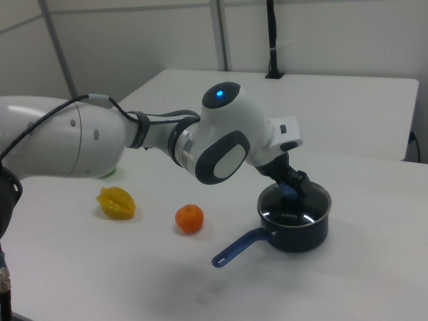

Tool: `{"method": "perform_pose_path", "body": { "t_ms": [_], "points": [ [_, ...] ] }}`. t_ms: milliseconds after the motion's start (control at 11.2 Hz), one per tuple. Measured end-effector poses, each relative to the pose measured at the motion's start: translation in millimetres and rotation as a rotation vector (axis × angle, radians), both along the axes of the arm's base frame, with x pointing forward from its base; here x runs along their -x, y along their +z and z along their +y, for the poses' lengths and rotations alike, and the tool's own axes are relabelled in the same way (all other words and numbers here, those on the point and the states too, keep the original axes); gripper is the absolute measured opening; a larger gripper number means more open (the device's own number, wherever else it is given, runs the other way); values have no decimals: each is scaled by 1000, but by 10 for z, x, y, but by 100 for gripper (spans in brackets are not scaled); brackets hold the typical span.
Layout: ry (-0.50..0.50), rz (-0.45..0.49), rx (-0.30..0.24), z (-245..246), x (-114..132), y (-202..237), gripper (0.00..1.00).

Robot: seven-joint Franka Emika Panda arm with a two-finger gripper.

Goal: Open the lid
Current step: 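Lift the glass lid off the saucepan and carry it beside the pan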

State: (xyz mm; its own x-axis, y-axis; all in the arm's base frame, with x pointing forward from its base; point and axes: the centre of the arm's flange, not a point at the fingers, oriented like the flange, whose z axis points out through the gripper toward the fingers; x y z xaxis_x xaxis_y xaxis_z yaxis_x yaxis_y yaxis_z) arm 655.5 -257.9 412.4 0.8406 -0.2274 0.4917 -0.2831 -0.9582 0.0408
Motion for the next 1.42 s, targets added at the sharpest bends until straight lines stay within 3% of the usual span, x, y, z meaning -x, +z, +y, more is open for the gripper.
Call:
{"method": "perform_pose_path", "body": {
  "t_ms": [356,534,978,1423],
  "points": [
    [-1,-27,8,21,30,240,67],
    [-7,-44,-18,280,-38,356,67],
    [77,-23,-70,1748,-266,328,67],
    [113,53,-76,3133,-226,-154,67]
  ]
}}
